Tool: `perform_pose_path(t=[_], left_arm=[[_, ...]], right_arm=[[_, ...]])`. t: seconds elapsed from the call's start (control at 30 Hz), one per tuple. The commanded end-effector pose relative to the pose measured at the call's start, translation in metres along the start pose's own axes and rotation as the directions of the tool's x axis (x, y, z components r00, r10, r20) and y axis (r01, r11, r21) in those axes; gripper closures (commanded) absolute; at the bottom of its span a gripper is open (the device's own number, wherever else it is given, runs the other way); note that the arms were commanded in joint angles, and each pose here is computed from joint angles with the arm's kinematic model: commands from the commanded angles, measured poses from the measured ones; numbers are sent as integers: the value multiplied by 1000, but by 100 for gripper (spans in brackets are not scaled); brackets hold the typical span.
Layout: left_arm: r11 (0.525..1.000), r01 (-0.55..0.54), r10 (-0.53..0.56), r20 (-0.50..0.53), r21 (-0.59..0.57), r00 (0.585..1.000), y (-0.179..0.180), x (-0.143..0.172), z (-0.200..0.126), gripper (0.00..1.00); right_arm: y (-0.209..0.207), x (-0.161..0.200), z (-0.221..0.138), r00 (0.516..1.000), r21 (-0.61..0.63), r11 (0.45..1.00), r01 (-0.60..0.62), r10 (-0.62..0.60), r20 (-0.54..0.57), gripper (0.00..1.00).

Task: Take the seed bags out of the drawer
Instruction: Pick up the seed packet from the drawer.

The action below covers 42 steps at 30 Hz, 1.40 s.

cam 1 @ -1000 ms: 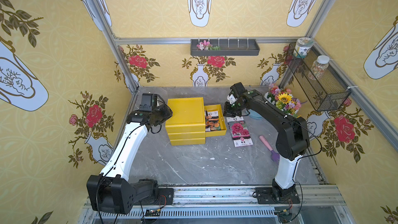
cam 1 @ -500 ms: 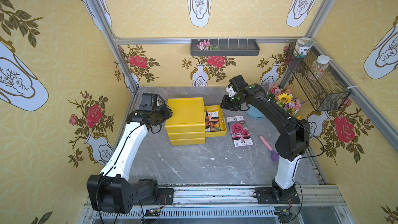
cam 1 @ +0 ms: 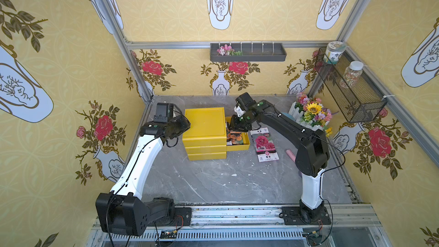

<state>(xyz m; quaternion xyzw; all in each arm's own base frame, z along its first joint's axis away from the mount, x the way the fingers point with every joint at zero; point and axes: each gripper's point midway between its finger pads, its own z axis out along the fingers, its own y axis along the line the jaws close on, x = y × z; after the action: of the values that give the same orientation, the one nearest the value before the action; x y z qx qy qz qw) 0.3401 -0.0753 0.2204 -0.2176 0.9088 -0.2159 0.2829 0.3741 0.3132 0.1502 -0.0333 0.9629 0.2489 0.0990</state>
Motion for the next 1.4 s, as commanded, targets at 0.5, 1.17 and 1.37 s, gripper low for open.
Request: perform_pose_path(t=[0.5, 1.17, 1.37], left_arm=[[999, 4, -7, -72, -39, 997, 13, 20, 1, 57], [999, 6, -9, -73, -40, 997, 13, 20, 0, 57], [999, 8, -11, -71, -43, 997, 13, 20, -1, 57]], right_arm=[[4, 9, 44, 998, -33, 998, -46, 45, -45, 65], [2, 8, 41, 998, -24, 999, -44, 43, -39, 64], [7, 8, 50, 994, -87, 991, -97, 92, -56, 76]])
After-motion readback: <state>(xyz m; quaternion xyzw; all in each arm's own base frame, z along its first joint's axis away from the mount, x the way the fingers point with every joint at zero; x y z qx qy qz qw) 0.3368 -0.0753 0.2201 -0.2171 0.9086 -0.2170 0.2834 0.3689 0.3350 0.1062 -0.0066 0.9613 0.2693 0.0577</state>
